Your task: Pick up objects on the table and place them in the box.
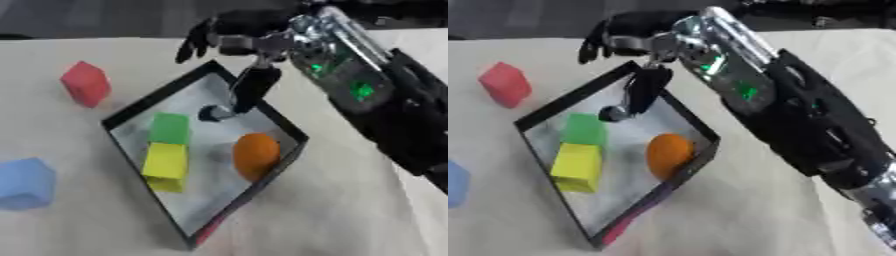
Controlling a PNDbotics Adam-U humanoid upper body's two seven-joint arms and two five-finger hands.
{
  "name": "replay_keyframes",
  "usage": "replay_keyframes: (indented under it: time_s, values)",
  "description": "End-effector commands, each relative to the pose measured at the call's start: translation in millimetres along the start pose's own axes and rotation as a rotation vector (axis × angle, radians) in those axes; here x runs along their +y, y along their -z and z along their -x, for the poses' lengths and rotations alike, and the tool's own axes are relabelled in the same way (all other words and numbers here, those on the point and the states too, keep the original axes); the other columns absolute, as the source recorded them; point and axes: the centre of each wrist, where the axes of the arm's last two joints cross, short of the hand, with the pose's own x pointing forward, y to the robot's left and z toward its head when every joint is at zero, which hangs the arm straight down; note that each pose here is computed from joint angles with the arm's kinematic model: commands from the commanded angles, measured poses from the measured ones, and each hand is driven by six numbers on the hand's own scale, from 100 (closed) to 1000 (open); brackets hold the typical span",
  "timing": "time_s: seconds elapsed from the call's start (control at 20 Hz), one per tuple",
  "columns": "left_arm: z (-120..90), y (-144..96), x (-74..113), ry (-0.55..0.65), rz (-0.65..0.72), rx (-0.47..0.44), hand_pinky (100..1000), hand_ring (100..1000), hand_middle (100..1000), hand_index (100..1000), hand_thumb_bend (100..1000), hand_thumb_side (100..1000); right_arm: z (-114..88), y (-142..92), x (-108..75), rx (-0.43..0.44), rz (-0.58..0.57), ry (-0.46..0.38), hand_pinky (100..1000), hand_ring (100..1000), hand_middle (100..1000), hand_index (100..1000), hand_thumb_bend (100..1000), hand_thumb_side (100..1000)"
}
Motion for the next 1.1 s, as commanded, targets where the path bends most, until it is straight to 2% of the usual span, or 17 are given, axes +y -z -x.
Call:
replay_keyframes:
  time_s: [0.05, 0.2, 0.3, 0.4, 0.45, 0.5, 0.55, 0.6, 0.8, 0.95, 1.1]
  values:
    - [-12, 3, 6.4, 0.031, -0.008, -0.038, 883, 910, 898, 940, 828, 762, 5, -38, -33.2, 0.039, 0.24, 0.085, 857, 814, 790, 841, 152, 477]
    - [-13, 3, 7.1, 0.049, -0.006, -0.043, 882, 909, 897, 939, 829, 762, 20, -68, -36.3, 0.097, 0.347, 0.157, 861, 822, 799, 843, 158, 530]
    - [-14, 2, 8.3, 0.071, -0.002, -0.048, 882, 907, 895, 938, 834, 758, 32, -86, -35.1, 0.141, 0.392, 0.205, 864, 831, 809, 855, 195, 560]
    - [-17, 2, 10.5, 0.11, 0.007, -0.054, 881, 905, 892, 937, 838, 753, 45, -103, -33.4, 0.184, 0.448, 0.26, 862, 829, 807, 858, 264, 527]
    - [-20, 2, 12.0, 0.139, 0.019, -0.059, 881, 904, 889, 937, 847, 748, 51, -111, -31.9, 0.208, 0.481, 0.289, 858, 819, 796, 852, 333, 492]
    - [-23, 3, 13.2, 0.173, 0.037, -0.067, 881, 903, 888, 937, 848, 748, 58, -118, -29.7, 0.232, 0.513, 0.319, 856, 814, 790, 848, 346, 483]
    - [-27, 3, 14.4, 0.211, 0.059, -0.075, 880, 903, 887, 937, 890, 757, 64, -124, -27.0, 0.257, 0.543, 0.35, 849, 798, 774, 834, 253, 470]
    - [-32, 4, 16.0, 0.261, 0.087, -0.086, 880, 903, 887, 937, 842, 750, 71, -131, -23.7, 0.291, 0.577, 0.382, 847, 791, 767, 829, 341, 459]
    - [-55, 10, 22.6, 0.455, 0.187, -0.122, 876, 901, 886, 936, 841, 759, 94, -152, -10.1, 0.416, 0.732, 0.489, 837, 768, 744, 807, 300, 450]
    - [-72, 14, 27.4, 0.618, 0.282, -0.126, 873, 898, 880, 931, 855, 750, 109, -162, -0.5, 0.485, 0.824, 0.555, 832, 757, 734, 798, 302, 445]
    - [-88, 19, 30.0, 0.822, 0.495, -0.113, 871, 900, 879, 929, 834, 701, 119, -171, 4.6, 0.529, 0.888, 0.585, 831, 754, 732, 796, 303, 442]
